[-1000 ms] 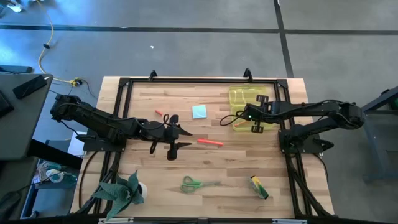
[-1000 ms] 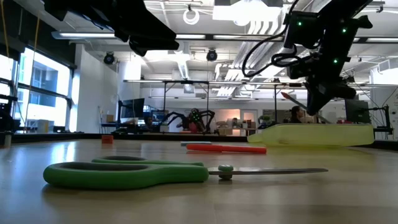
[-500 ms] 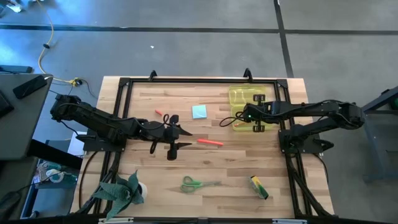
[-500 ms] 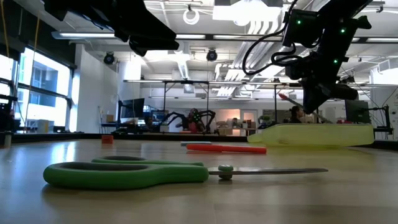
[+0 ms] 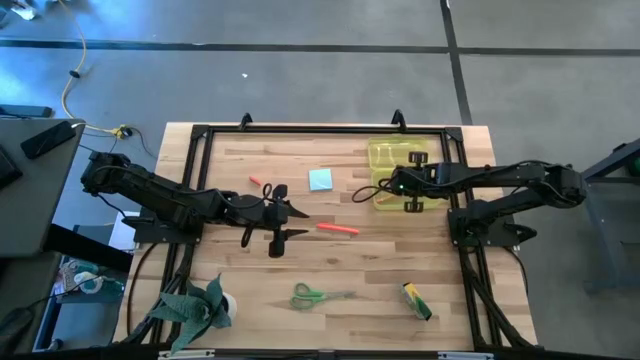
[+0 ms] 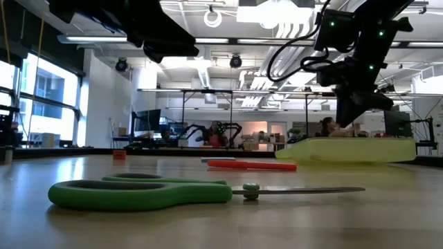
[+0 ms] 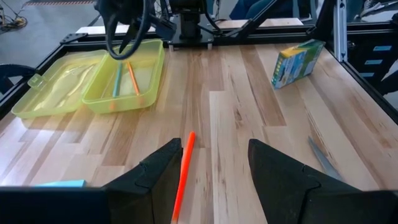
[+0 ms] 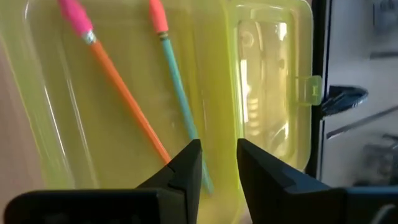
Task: Pack school essentials
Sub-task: Put the orange pen into the yellow storage box
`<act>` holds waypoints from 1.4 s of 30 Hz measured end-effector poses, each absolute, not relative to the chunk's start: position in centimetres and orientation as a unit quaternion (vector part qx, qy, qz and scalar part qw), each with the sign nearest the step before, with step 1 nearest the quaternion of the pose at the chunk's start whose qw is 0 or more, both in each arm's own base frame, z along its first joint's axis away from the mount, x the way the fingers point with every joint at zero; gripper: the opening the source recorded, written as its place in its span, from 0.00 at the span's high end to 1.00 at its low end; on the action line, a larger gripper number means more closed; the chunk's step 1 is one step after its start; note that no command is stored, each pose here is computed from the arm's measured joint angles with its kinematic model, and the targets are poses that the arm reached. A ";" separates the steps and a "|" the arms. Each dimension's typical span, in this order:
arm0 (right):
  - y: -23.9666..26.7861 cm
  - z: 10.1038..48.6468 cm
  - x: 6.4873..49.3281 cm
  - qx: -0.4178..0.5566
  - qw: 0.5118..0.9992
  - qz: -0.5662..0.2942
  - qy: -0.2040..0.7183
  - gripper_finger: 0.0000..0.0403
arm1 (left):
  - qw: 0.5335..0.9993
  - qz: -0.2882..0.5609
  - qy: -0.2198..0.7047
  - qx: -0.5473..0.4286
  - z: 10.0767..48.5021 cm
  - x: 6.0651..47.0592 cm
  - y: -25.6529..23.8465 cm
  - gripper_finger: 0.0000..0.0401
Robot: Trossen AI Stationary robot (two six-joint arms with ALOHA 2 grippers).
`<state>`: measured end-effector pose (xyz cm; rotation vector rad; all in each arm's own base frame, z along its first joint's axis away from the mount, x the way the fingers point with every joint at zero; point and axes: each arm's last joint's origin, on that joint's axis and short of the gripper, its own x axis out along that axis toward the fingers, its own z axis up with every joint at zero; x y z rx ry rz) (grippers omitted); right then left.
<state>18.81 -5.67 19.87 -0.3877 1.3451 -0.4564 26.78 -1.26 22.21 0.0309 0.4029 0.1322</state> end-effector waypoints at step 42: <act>0.3 22.4 27.7 0.034 0.922 -0.095 0.374 0.77 | 0.893 0.208 0.397 -0.031 22.4 22.6 0.5 0.56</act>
